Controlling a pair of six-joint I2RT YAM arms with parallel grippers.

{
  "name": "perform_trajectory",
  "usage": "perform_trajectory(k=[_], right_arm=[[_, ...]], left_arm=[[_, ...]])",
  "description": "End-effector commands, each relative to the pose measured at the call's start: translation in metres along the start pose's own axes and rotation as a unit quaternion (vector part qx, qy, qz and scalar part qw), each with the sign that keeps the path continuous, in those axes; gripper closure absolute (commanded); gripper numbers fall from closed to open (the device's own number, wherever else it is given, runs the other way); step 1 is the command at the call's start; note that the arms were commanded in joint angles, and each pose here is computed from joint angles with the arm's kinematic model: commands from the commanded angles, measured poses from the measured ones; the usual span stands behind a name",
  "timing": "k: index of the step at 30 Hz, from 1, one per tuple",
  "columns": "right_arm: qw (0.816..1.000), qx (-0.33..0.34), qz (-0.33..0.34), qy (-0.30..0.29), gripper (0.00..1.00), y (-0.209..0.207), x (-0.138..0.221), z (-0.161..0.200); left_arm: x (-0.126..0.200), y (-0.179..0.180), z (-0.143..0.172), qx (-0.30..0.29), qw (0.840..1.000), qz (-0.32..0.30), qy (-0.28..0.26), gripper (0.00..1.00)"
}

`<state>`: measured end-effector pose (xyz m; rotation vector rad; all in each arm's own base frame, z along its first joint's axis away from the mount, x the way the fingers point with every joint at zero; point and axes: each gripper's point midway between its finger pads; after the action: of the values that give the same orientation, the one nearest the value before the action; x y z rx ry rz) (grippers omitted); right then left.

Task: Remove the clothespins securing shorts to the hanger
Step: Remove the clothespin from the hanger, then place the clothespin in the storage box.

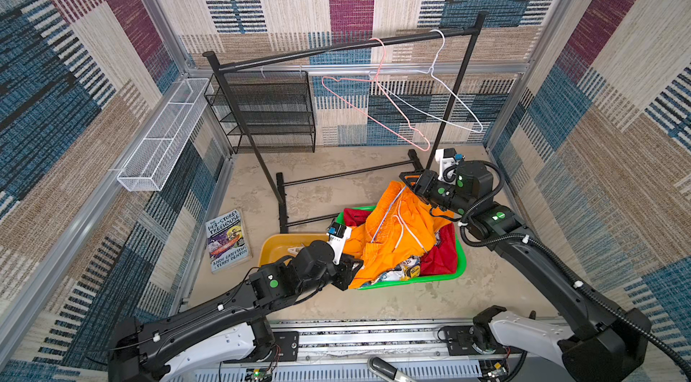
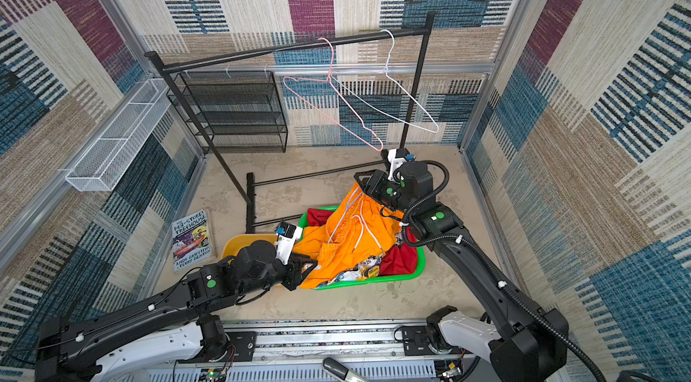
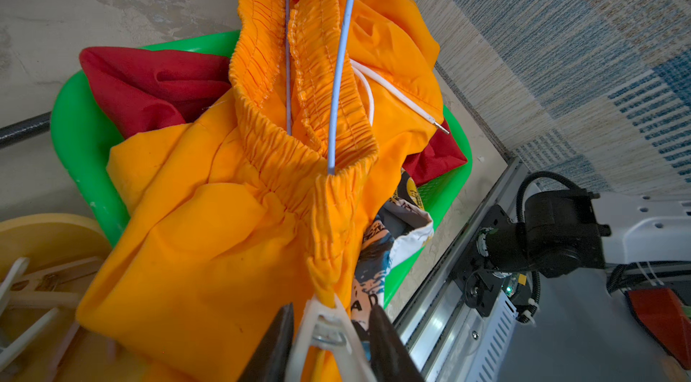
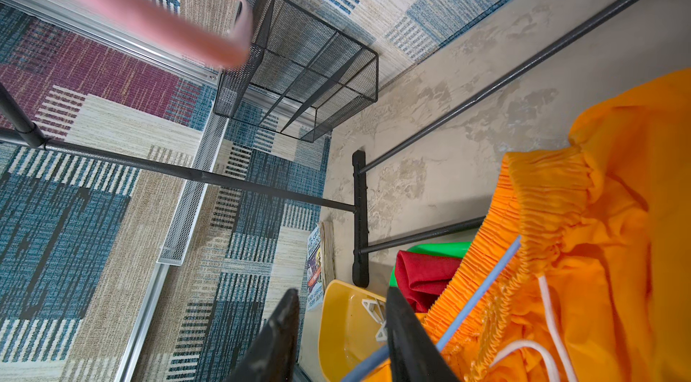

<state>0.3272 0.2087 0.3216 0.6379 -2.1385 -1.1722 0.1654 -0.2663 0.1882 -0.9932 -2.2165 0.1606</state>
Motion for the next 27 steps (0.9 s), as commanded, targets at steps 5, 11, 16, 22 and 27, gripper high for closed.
perform_trajectory(k=[5, 11, 16, 22, 27], right_arm=[[1.0, 0.011, -0.015, -0.014, 0.59, 0.009, 0.0, -0.007], [1.0, 0.013, -0.012, -0.012, 0.59, 0.006, -0.002, -0.006], [1.0, 0.013, -0.011, -0.013, 0.59, 0.005, -0.002, -0.006], [1.0, 0.014, -0.011, -0.013, 0.59, 0.006, -0.002, -0.006], [1.0, 0.014, -0.012, -0.011, 0.59, 0.005, -0.003, -0.005]], left_arm=[[0.004, 0.0, -0.009, 0.004, 1.0, -0.007, -0.012, 0.8], [0.017, 0.005, -0.018, -0.008, 0.999, -0.027, -0.025, 0.86], [0.028, 0.01, -0.03, -0.018, 0.998, -0.048, -0.032, 0.87], [0.049, 0.034, -0.042, -0.008, 0.994, -0.096, -0.045, 0.87], [0.071, 0.075, -0.043, 0.038, 0.985, -0.166, -0.043, 0.85]])
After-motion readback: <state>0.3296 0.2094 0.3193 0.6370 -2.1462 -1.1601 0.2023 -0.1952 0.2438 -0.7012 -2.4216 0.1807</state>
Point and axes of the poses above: each gripper's point midway between its finger pads, its own x axis back along the fingers, its own y axis along the line the jaws close on, z = x × y, and after that the axes turned 4 degrees about -x, right-handed
